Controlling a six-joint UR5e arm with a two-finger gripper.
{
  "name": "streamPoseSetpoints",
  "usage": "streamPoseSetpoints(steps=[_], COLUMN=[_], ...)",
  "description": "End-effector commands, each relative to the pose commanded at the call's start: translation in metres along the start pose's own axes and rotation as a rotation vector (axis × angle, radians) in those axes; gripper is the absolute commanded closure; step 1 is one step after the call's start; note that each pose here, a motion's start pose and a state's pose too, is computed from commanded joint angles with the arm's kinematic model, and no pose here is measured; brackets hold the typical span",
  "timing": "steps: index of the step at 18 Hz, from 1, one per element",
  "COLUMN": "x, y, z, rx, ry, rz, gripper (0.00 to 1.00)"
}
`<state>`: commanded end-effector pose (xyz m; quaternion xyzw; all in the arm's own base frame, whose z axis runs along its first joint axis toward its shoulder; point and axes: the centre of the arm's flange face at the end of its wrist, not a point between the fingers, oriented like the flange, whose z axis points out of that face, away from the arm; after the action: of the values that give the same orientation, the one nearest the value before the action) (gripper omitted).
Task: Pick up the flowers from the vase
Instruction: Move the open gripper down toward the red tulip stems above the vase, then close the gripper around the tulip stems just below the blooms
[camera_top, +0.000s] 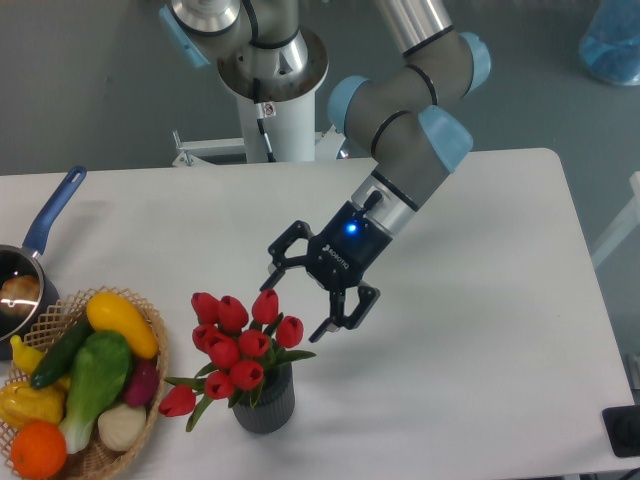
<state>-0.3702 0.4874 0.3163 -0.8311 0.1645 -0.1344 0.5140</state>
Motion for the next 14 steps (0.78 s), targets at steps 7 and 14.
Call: streamPoseSetpoints(steps=[7,14], x=[-0.022,-0.028], y=[-0.006,-0.004], z=[0.017,0.014], rx=[0.073,0.075], ry=[0.039,0.032], rz=[0.011,0.008], gripper=[0.00,0.00])
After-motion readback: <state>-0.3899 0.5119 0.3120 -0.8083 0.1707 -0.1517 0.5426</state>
